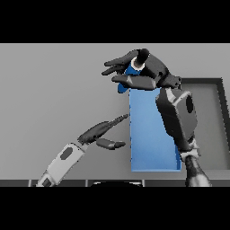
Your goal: Pick up the blue pipe and place it into the blue bin.
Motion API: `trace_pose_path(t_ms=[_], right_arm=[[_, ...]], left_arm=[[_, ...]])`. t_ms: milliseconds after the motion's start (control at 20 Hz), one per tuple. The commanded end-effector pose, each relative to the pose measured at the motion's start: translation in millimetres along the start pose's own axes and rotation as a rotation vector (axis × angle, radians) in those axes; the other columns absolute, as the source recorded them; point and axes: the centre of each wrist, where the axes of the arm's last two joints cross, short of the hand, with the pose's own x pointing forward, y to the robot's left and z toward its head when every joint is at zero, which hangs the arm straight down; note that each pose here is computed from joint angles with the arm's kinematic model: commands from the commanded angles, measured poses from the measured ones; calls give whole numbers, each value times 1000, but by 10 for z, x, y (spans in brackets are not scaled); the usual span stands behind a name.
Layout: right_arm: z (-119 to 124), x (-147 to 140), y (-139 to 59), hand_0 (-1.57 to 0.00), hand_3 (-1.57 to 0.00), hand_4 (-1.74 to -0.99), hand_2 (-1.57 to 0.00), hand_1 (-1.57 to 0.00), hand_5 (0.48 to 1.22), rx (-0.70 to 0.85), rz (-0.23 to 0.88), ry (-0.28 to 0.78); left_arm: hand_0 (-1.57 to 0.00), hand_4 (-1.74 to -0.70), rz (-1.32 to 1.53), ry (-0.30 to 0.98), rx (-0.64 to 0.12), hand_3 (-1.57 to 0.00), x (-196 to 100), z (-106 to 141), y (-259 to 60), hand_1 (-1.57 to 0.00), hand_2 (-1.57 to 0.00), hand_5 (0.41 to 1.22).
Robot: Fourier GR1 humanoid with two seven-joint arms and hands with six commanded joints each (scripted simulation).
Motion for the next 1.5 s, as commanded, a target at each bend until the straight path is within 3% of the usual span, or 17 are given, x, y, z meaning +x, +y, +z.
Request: trace_pose_path(t_ms=[0,300,500,850,950,1000,1150,1250,1300,1350,1450], right_arm=[[-6,-9,-107,-1571,-1571,-1498,-1571,-1571,1221,-49,12,16],[384,-356,-776,-1571,-1571,-1499,-1571,-1571,1221,-343,-10,228],[794,-748,-923,-1571,-1571,-1499,-1571,-1571,1221,-472,-51,365],[1416,-1372,-839,-1571,-1571,-1499,-1571,-1571,1221,-682,-133,681],[1546,-1496,-799,-1571,-1080,-1586,-1571,-1571,1221,-703,-135,758],[1589,-1571,-750,-1571,-1178,-1569,-1571,-1571,1221,-695,-131,797],[1709,-1768,-602,-1571,-693,-1653,-1571,-1571,1205,-674,-129,913],[1811,-1874,-591,-1571,-1009,-1583,-1571,-1571,1199,-710,-151,998],[1849,-1943,-573,-1465,-807,-1534,-1333,-1382,1190,-733,-198,1035],[1831,-1998,-551,-1172,-646,-1477,-1066,-1106,1178,-725,-246,1066],[1804,-2022,-542,-749,-413,-1344,-682,-707,1172,-732,-301,1122]], left_arm=[[1,-850,-4,12,4,1,5,-13,18,1,1,484],[1,-829,-23,22,25,1,20,19,41,1,1,465],[1,-828,-35,12,33,1,1,64,90,1,1,462],[1,-829,-31,23,20,1,-12,73,65,1,1,470],[1,-826,-35,26,18,1,1,88,62,1,1,470],[1,-827,-31,21,18,1,-1,104,57,1,1,471],[1,-826,-35,32,17,1,26,73,54,1,1,475],[1,-827,-36,39,27,1,18,37,54,1,1,474],[1,-829,-32,32,22,1,6,80,26,1,1,474],[1,-830,-36,27,20,1,50,42,34,1,1,476],[1,-828,-33,23,14,1,26,45,14,1,1,476]])
